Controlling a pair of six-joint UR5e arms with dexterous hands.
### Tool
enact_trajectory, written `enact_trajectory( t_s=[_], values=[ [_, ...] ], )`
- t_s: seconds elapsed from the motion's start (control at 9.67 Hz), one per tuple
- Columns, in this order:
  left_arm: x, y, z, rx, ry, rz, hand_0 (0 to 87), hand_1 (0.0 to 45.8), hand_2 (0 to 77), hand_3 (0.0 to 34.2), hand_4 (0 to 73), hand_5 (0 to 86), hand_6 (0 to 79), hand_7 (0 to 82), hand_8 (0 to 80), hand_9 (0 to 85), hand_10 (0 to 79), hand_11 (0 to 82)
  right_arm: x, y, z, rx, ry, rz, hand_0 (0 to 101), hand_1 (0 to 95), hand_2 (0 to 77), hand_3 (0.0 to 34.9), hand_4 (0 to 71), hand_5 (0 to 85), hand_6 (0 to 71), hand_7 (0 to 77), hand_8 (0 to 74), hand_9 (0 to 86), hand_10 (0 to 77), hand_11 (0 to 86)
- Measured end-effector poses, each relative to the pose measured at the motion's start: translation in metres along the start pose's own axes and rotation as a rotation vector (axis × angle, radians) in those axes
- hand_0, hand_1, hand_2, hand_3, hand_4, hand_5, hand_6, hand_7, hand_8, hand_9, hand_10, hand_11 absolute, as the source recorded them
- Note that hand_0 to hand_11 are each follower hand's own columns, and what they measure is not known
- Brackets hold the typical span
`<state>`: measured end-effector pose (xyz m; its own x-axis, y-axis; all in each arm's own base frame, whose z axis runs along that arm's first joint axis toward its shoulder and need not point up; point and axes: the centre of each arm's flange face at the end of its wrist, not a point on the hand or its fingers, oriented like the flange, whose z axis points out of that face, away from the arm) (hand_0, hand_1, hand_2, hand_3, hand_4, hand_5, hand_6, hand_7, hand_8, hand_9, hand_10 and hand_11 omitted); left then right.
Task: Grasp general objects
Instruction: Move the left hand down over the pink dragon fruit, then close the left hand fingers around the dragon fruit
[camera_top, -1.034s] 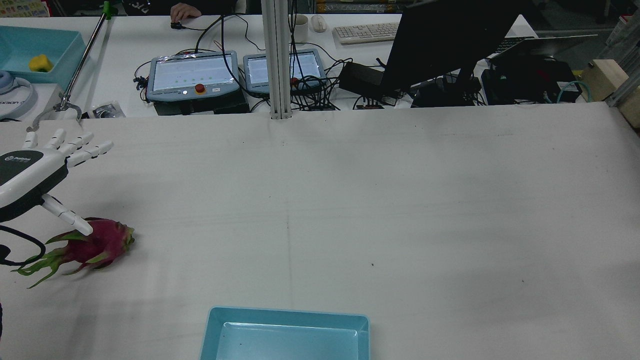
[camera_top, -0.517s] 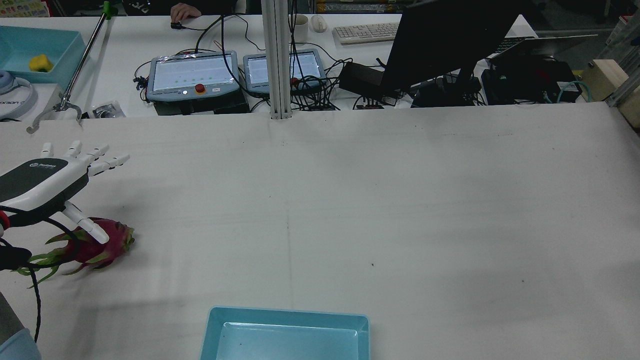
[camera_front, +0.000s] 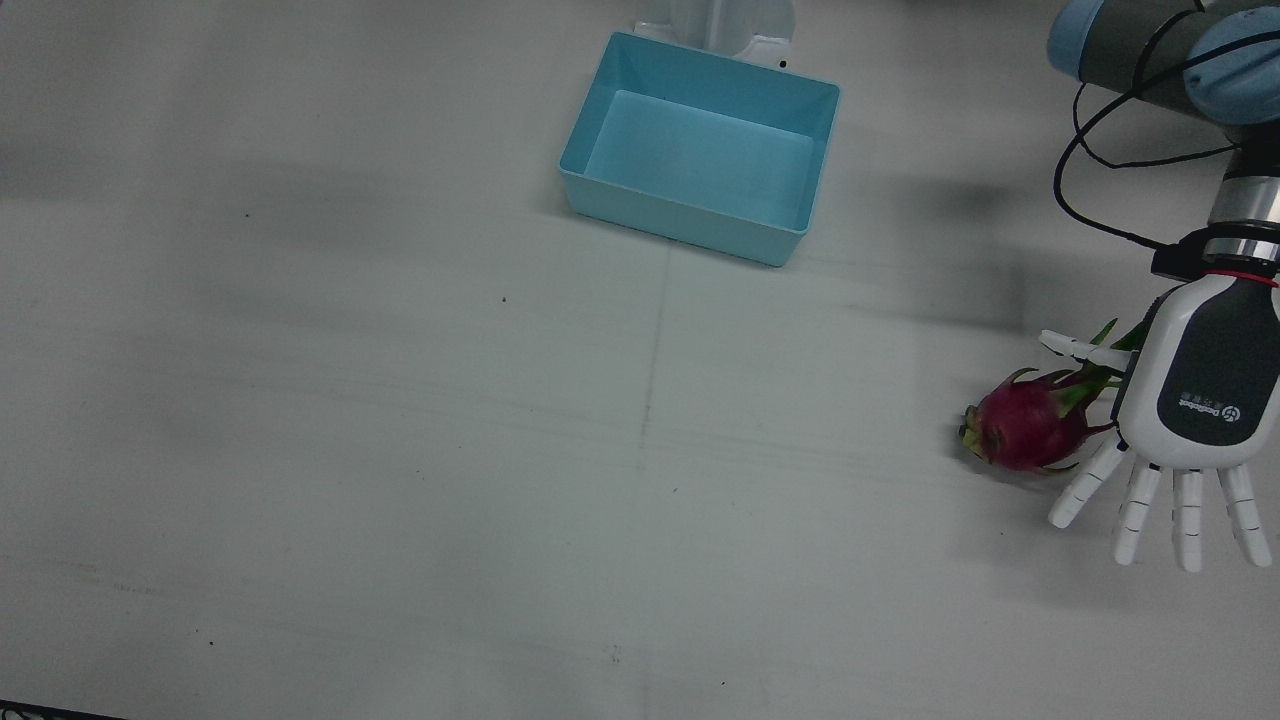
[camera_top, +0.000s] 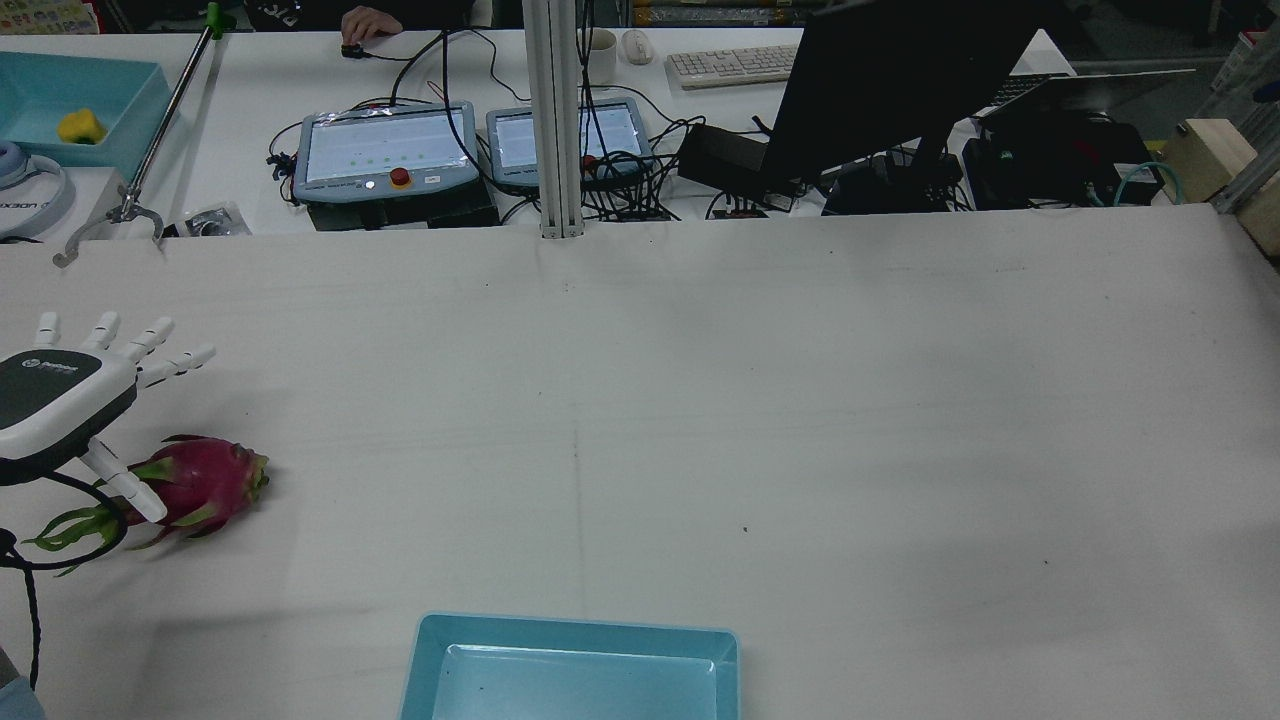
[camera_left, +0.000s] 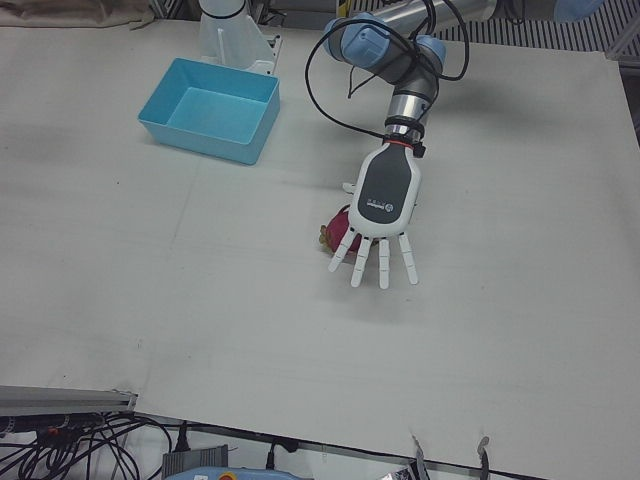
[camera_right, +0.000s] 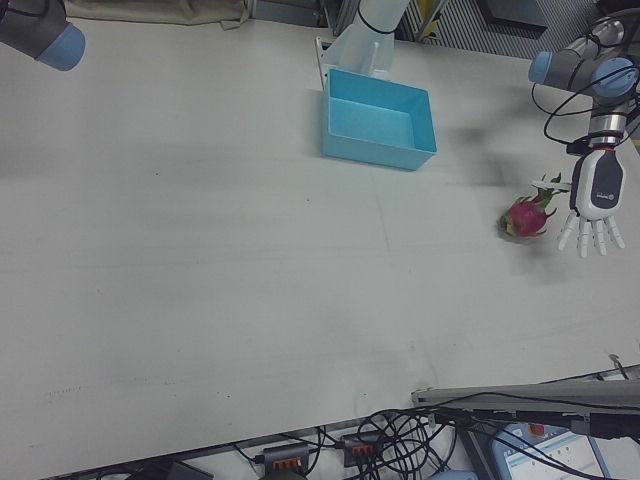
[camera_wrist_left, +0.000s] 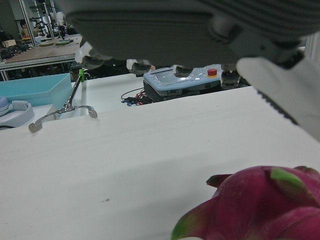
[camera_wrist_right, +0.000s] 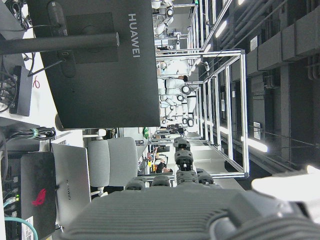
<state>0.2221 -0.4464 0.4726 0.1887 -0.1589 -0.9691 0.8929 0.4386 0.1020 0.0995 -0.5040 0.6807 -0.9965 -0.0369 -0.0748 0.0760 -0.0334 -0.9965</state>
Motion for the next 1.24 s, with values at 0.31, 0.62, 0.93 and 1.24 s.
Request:
enact_trajectory(
  t_s=[0.31,0.62,0.93,1.24],
  values=[
    [-0.03,-0.003,-0.009,0.001,-0.036,0.017,47.4,0.0,1.6,30.2,0.5,2.2,0.5,2.2,1.1,1.1,0.5,0.5,0.0,0.0,0.0,0.0,0.0,0.0,0,4.9,1.6,0.0,0.0,0.0,0.0,0.0,0.0,1.6,0.0,1.1],
    [-0.037,-0.004,-0.012,0.005,-0.044,0.021,51.0,0.0,1.6,30.2,0.5,2.2,0.5,2.2,1.1,1.1,0.5,0.5,0.0,0.0,0.0,0.0,0.0,0.0,0,4.9,1.6,0.0,0.0,0.0,0.0,0.0,0.0,1.6,0.0,1.1],
    [-0.039,-0.005,-0.012,0.031,-0.049,0.024,60.1,0.0,43.6,30.1,0.5,2.2,0.5,3.3,1.1,1.1,0.5,0.5,0.0,0.0,0.0,0.0,0.0,0.0,0,4.9,1.6,0.0,0.0,0.0,0.0,0.0,0.0,1.6,0.0,1.1],
    [-0.041,0.024,-0.012,0.039,-0.058,0.052,64.7,0.0,51.8,30.1,0.5,2.2,1.1,8.7,1.1,1.1,0.5,0.5,0.0,0.0,0.0,0.0,0.0,0.0,0,4.9,1.6,0.0,0.0,0.0,0.0,0.0,0.0,1.6,0.0,1.1]
  ],
)
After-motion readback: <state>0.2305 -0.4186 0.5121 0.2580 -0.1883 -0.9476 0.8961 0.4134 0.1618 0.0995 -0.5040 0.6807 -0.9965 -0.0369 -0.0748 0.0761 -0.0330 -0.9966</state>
